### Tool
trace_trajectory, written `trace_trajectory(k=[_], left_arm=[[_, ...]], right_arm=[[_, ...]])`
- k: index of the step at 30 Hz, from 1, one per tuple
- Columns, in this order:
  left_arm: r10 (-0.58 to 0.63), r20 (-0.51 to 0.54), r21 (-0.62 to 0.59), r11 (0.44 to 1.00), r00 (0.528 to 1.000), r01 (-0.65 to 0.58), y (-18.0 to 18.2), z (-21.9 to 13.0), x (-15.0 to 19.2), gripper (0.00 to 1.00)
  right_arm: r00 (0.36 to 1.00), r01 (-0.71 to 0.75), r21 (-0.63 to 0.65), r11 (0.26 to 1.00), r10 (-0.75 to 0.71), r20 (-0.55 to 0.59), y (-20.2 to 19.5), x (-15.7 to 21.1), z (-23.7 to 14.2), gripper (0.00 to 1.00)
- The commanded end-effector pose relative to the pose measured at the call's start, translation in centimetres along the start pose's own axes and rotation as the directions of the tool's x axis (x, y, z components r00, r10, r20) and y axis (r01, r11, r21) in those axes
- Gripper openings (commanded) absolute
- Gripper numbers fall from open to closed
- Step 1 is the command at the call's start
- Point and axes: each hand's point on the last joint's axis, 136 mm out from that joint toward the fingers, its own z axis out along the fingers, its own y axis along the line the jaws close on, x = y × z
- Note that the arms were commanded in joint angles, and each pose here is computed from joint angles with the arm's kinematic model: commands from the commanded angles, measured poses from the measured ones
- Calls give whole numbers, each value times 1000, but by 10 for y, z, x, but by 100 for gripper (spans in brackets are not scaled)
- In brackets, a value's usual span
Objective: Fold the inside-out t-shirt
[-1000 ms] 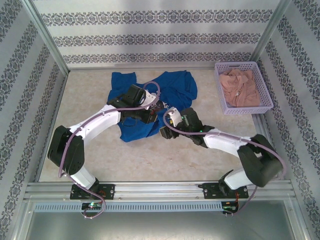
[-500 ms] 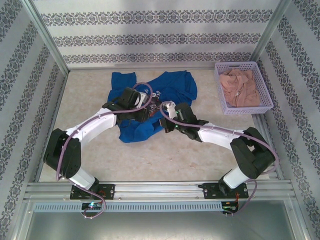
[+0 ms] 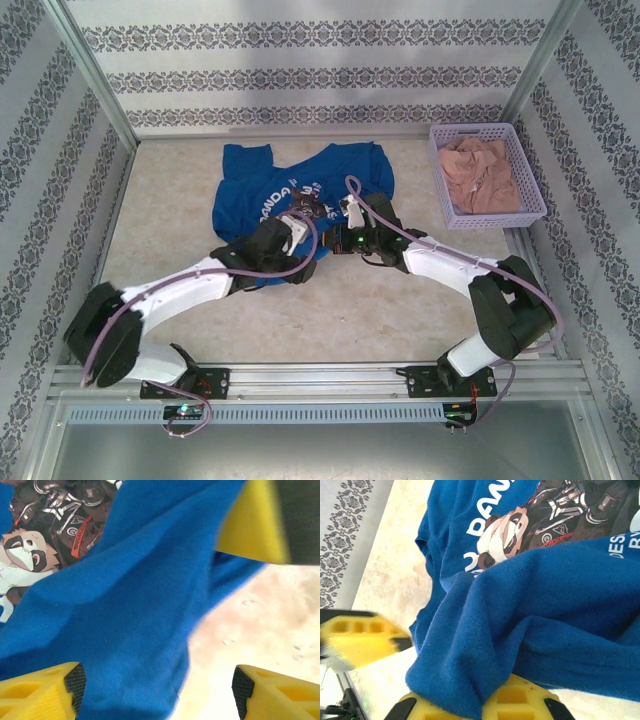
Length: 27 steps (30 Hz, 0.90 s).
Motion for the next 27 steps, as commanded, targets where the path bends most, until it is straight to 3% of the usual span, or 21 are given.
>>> trace_trajectory(k=[1, 3, 6, 8, 10, 12, 14, 17, 22, 24, 27], left_arm=[[37, 50, -65, 997, 998, -34, 10, 28, -23, 68], [-32, 68, 0, 999, 997, 32, 10, 28, -41, 46], [-132, 77, 217, 970, 988, 113, -16, 0, -63, 15], [-161, -20, 398, 904, 987, 156, -50, -29, -64, 7], [-184, -129, 558, 799, 975, 224, -81, -64, -58, 6], [-211, -160, 617, 741, 964, 264, -93, -91, -56, 4], [-236, -142, 623, 733, 961, 273, -92, -109, -54, 3], [-252, -120, 577, 769, 960, 274, -78, -108, -52, 2], [-354, -144, 260, 887, 924, 381, -3, -50, -39, 0], [-355, -160, 217, 898, 921, 384, 10, -30, -35, 1], [-342, -218, 178, 907, 914, 382, 19, 1, -26, 13]], right_arm=[[1000, 29, 7, 1000, -29, 12, 5, -5, -17, 0], [992, 126, 130, 983, -128, 3, -13, 0, -30, 0], [957, 285, 233, 930, -290, -16, -25, 5, -53, 0], [933, 358, 254, 899, -357, -52, -23, 12, -68, 0], [916, 402, 251, 881, -392, -88, -18, 21, -86, 0], [917, 400, 232, 887, -388, -98, -9, 30, -104, 0], [921, 388, 209, 898, -378, -88, 0, 38, -120, 0], [938, 345, 220, 913, -342, -50, -2, 37, -134, 0], [987, 163, 321, 933, -150, -64, -48, 29, -119, 3], [988, 149, 335, 930, -124, -95, -59, 26, -105, 5], [984, 137, 241, 961, -105, -142, -55, 21, -73, 5]])
